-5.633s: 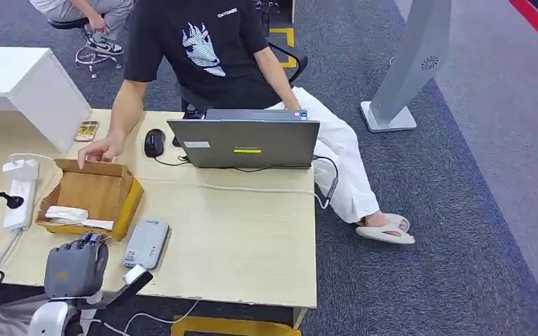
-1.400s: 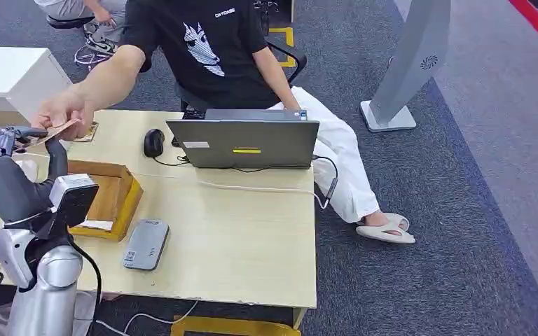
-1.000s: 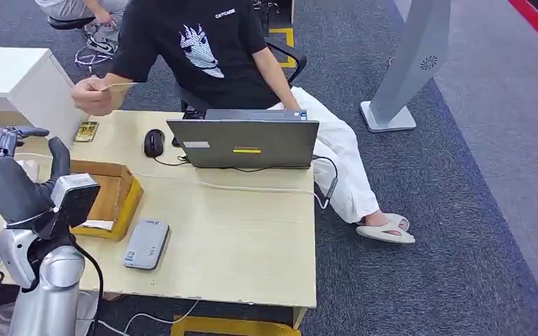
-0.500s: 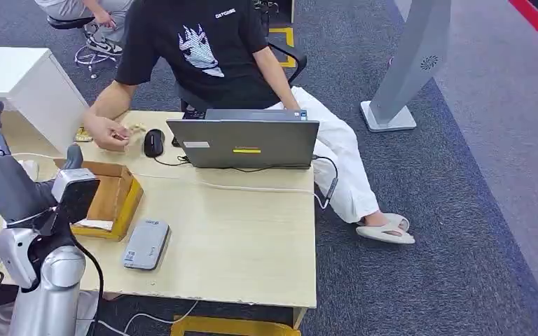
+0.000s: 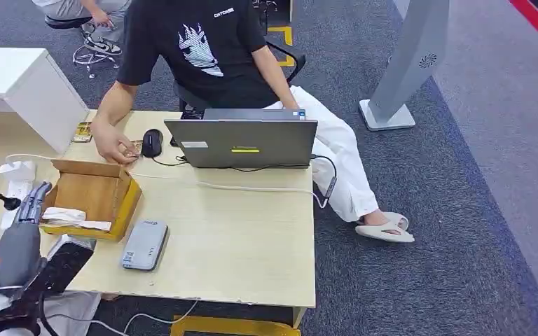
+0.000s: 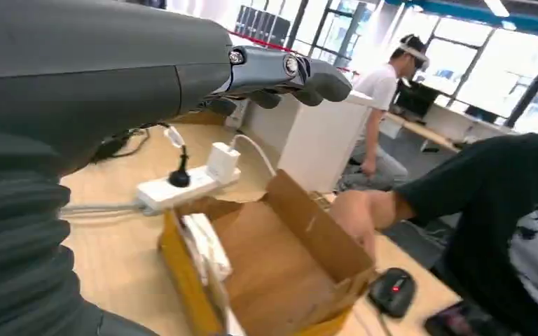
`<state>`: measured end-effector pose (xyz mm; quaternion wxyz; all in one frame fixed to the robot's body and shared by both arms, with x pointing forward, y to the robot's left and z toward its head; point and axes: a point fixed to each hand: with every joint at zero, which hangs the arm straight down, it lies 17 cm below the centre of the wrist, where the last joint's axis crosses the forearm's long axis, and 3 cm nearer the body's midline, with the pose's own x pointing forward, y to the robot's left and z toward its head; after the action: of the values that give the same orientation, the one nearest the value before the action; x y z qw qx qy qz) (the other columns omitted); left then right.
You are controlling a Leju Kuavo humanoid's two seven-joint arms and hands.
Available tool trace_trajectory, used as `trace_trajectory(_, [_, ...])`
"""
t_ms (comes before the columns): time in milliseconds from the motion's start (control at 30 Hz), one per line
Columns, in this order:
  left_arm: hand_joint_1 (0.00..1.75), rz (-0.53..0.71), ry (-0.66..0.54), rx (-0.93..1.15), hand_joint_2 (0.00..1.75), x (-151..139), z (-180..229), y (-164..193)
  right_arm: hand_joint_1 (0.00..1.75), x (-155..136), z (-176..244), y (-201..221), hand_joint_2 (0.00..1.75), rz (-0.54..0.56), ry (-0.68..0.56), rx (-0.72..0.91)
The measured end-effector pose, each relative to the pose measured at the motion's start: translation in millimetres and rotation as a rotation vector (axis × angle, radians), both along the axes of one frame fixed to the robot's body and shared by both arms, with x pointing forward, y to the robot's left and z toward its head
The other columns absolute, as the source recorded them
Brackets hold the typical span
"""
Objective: Pass the card to the sensor for recognition and then transmit it.
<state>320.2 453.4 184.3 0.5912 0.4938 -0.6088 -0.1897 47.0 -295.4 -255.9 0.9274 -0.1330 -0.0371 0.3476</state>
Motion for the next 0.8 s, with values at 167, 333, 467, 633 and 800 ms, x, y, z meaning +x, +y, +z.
trace_trajectory(167, [0.0, 0.097, 0.106, 0.247, 1.75, -29.3, 2.5, 26.7, 0.0, -5.7, 3.9, -4.0, 1.75, 0.008, 0.016, -0.018])
trace_trajectory(333, [0.0, 0.212, 0.198, 0.522, 1.75, -49.0, 10.7, 47.4, 0.0, 1.3, 5.9, -3.9, 1.75, 0.019, 0.006, -0.031])
trace_trajectory(467, [0.0, 0.272, 0.296, 0.634, 1.75, -63.4, 3.3, 61.7, 0.0, 4.8, 6.3, -5.0, 1.75, 0.029, -0.009, -0.039])
trace_trajectory(633, [0.0, 0.35, 0.345, 0.661, 1.75, -75.0, 3.2, 80.1, 0.0, 6.9, 6.5, -5.2, 1.75, 0.054, -0.017, -0.041])
trace_trajectory(800, [0.0, 0.29, 0.358, 0.638, 1.75, -62.6, -8.1, 73.1, 0.0, 8.4, 6.5, -5.5, 1.75, 0.083, -0.021, -0.043])
